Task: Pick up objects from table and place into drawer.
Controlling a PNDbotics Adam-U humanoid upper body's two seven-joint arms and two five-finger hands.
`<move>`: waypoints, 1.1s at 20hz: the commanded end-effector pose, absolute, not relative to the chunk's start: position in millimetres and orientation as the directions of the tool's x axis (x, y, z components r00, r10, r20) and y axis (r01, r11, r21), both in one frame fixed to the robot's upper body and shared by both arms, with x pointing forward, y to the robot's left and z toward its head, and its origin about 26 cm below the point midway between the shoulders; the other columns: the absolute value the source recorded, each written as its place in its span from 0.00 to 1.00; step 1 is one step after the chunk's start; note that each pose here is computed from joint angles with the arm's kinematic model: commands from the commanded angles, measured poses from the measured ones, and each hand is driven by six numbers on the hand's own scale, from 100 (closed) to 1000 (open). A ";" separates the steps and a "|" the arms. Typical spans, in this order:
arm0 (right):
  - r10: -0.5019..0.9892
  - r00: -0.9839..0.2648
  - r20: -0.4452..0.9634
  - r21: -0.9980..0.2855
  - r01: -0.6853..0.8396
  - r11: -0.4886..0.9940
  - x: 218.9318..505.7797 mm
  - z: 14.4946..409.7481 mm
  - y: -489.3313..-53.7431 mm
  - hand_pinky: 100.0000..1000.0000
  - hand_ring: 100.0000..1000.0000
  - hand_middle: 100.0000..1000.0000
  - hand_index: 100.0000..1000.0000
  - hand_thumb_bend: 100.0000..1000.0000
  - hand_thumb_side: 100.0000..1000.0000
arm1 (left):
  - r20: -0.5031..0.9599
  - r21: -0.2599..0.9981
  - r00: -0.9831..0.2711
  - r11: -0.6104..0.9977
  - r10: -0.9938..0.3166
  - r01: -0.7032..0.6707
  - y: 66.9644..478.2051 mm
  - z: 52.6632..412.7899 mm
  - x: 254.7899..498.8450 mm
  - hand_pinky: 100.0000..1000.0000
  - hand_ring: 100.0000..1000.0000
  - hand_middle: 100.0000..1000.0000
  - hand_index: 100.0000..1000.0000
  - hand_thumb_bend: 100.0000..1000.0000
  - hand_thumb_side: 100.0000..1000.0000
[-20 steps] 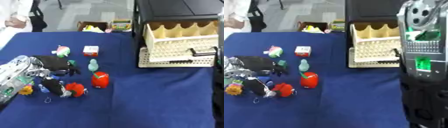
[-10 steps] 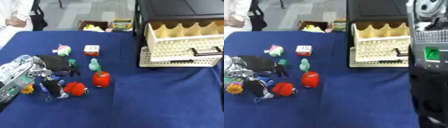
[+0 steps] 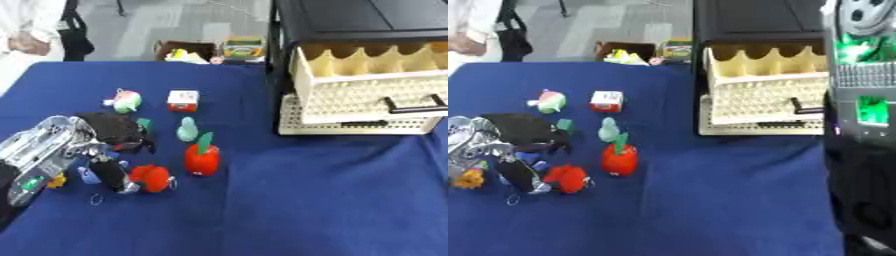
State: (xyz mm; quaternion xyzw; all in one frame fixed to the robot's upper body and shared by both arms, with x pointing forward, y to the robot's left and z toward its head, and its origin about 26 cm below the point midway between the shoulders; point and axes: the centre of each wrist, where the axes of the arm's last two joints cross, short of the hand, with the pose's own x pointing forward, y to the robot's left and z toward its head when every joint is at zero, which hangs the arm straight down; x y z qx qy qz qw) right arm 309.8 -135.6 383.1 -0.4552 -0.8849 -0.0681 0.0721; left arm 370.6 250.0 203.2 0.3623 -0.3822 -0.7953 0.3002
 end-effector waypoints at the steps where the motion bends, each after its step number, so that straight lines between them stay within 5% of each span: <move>1: 0.798 -0.577 0.174 0.090 0.816 0.571 303.6 391.9 -140.7 0.61 0.61 0.61 0.79 0.00 0.96 | -0.365 0.827 -0.549 -0.533 -0.752 0.181 253.1 206.9 371.5 0.39 0.62 0.53 0.83 0.29 0.57; 8: 0.795 -0.577 0.186 0.097 0.816 0.570 302.0 391.6 -142.5 0.61 0.60 0.61 0.78 0.00 0.96 | -0.367 0.821 -0.565 -0.542 -0.739 0.177 250.8 199.8 371.7 0.37 0.61 0.51 0.81 0.30 0.56; 22: 0.783 -0.593 0.188 0.106 0.805 0.584 297.6 392.3 -142.3 0.61 0.60 0.61 0.78 0.00 0.96 | -0.384 0.835 -0.526 -0.529 -0.759 0.153 253.7 186.1 379.0 0.21 0.47 0.39 0.70 0.26 0.37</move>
